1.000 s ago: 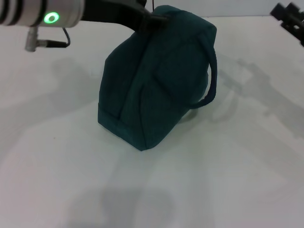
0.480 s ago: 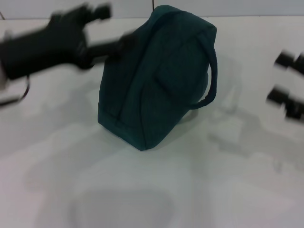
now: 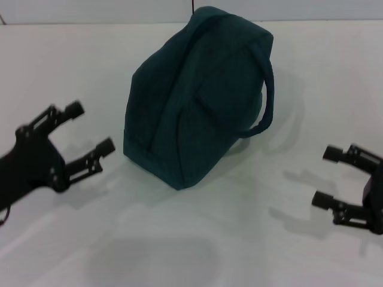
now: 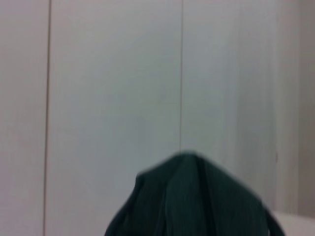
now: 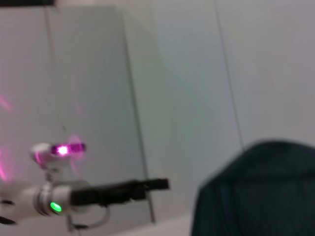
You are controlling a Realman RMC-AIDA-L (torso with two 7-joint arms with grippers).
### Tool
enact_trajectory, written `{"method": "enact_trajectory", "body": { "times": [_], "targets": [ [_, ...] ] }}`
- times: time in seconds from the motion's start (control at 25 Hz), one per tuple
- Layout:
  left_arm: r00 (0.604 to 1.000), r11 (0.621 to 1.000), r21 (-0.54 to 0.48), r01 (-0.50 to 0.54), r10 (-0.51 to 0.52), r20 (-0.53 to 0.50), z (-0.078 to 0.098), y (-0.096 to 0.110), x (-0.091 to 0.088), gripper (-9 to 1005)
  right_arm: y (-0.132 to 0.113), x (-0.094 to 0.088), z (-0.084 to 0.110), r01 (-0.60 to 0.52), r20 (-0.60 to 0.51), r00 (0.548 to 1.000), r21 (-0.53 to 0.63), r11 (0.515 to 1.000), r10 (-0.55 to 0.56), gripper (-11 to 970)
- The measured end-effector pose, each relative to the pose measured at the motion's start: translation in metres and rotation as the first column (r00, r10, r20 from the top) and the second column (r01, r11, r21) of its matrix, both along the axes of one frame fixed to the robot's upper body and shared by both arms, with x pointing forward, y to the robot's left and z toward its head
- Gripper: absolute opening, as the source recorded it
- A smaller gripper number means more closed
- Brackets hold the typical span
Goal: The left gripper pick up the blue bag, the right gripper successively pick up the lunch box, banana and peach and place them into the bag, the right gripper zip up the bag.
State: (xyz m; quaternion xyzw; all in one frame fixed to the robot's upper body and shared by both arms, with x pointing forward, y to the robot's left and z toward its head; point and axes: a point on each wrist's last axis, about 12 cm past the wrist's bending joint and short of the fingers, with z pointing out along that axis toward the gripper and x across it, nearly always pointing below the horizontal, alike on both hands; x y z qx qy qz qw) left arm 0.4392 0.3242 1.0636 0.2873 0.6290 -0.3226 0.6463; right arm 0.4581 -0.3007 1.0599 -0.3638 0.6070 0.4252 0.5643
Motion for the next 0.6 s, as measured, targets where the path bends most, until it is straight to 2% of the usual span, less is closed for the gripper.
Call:
{"method": "enact_trajectory", "body": {
  "times": [0.16, 0.28, 0.6],
  "targets": [
    [0.999, 0.998, 0.065, -0.022, 0.025, -0.044, -0.025, -0.003, -0.010, 888, 0.001, -0.004, -0.019, 0.030, -0.041, 0.999, -0.084, 0.996, -0.034, 862],
    [0.997, 0.996, 0.084, -0.027, 0.034, -0.074, -0.035, -0.007, -0.014, 888, 0.003, -0.006, -0.029, 0.045, -0.049, 0.997, -0.128, 0.991, -0.052, 862],
    [0.996, 0.996, 0.086, -0.025, 0.032, -0.085, -0.040, -0.012, -0.013, 888, 0.005, -0.010, -0.035, 0.050, -0.046, 0.997, -0.143, 0.988, -0.057, 861]
  ]
}}
